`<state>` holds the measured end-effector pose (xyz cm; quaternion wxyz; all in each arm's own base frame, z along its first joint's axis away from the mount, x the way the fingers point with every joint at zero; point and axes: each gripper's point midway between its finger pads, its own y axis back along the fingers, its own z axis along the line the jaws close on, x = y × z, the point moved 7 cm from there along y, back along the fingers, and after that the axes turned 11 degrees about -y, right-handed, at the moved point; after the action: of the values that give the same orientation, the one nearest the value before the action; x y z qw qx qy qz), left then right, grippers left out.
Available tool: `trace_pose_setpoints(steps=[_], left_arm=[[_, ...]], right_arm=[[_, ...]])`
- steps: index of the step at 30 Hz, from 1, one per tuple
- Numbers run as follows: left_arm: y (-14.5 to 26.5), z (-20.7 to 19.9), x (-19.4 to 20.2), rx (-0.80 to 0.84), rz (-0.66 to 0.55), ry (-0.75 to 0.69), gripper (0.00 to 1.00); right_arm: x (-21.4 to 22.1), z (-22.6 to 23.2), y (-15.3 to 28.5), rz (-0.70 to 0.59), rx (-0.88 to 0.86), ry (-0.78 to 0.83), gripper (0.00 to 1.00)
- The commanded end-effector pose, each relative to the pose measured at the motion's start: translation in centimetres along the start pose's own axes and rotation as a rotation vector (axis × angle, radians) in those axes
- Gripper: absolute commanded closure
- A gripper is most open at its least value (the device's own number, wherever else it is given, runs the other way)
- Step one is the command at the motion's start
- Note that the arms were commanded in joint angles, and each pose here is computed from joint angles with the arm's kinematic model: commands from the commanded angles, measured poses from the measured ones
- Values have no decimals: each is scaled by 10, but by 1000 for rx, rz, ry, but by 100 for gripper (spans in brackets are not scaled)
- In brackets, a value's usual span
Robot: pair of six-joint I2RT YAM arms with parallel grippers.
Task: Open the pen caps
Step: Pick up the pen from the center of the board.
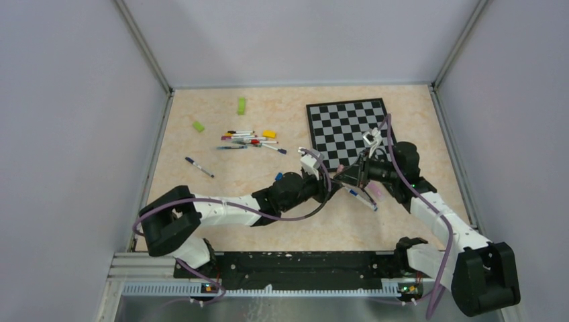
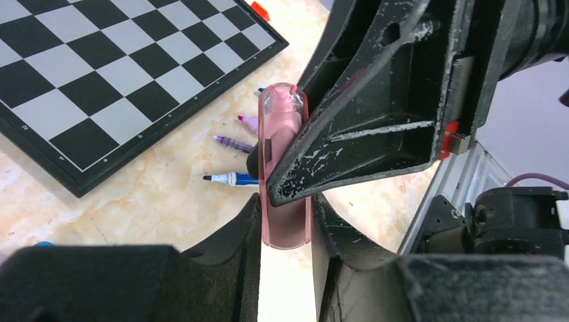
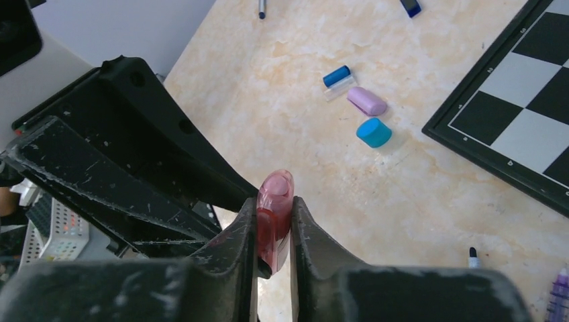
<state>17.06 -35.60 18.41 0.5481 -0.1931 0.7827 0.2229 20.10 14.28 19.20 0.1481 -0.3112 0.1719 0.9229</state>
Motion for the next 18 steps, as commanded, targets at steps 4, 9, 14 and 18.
trace_pose_setpoints(steps=[4,9,14,18], left_arm=[[-2,-9,-14,26,-47,-18,64],[18,-7,-18,69,-127,-54,33],[55,-1,-19,118,-211,-128,7],[87,7,-18,126,-252,-161,1]], right_arm=[[-13,9,-1,-5,-27,137,100],[-9,14,2,41,-111,208,100],[-1,21,8,103,-245,324,100],[12,22,12,153,-361,415,100]])
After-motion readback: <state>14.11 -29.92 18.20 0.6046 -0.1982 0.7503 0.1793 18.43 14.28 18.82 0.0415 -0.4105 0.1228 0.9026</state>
